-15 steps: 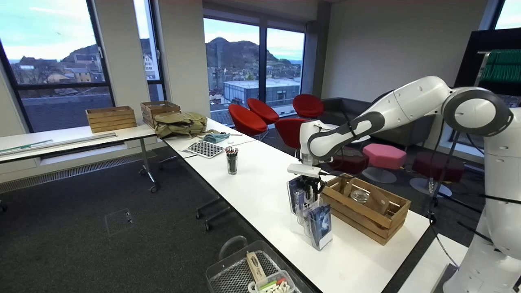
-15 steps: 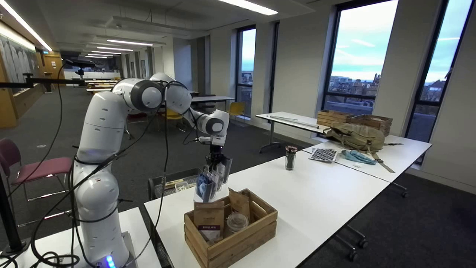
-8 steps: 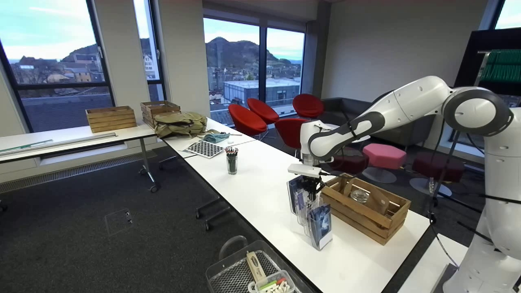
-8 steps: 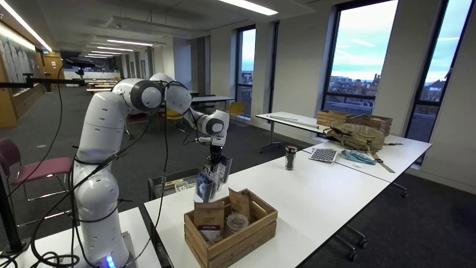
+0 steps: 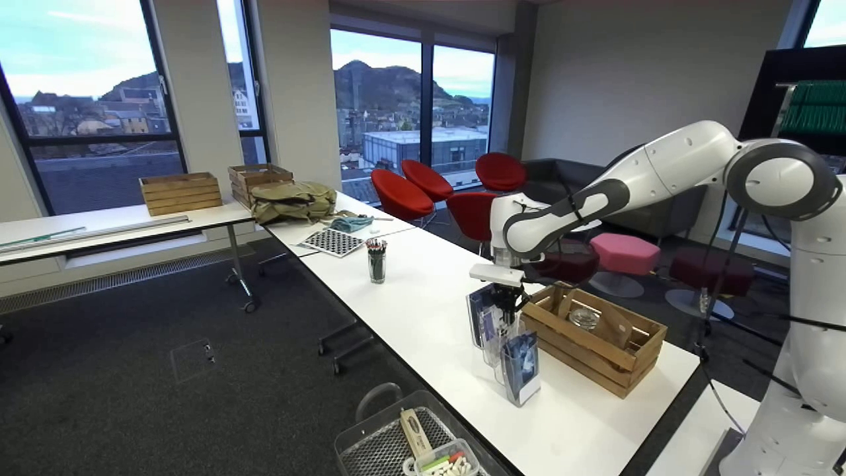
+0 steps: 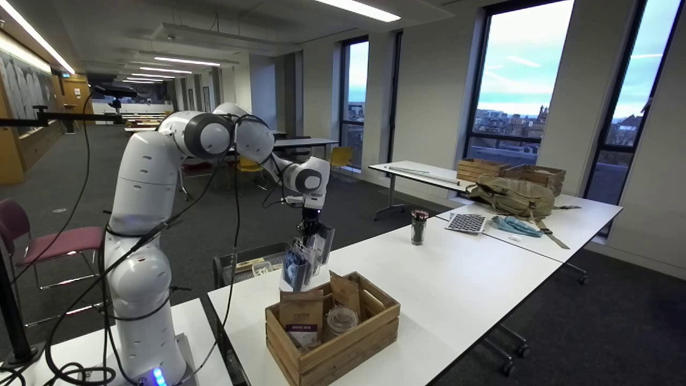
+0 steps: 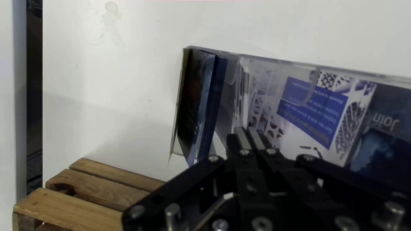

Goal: Remove one paper from the clear stand.

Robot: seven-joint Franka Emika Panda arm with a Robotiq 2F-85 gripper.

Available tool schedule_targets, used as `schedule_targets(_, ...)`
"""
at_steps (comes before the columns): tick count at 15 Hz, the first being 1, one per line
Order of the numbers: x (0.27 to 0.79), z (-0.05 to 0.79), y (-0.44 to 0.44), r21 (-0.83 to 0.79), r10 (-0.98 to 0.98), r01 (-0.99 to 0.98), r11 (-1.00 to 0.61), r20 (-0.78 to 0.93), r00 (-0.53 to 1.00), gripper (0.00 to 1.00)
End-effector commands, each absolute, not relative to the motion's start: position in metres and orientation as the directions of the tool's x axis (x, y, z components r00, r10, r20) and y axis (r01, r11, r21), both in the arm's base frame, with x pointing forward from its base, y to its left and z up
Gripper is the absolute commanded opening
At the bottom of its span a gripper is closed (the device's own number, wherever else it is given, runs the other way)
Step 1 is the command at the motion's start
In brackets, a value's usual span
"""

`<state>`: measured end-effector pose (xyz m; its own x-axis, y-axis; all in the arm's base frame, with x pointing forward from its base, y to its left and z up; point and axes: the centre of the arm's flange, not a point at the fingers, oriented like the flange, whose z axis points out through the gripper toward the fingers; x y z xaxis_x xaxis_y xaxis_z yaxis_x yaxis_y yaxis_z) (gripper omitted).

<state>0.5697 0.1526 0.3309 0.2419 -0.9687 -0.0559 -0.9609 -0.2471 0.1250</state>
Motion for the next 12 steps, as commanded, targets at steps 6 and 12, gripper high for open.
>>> schedule_targets(6, 0.546, 0.391, 0.123, 0.020, -0.973, -0.973, -0.231, -0.037, 0.230, 0.00)
schedule_targets(12, 0.542, 0.430, 0.126, -0.039, -0.971, -0.970, -0.238, -0.013, 0.239, 0.00)
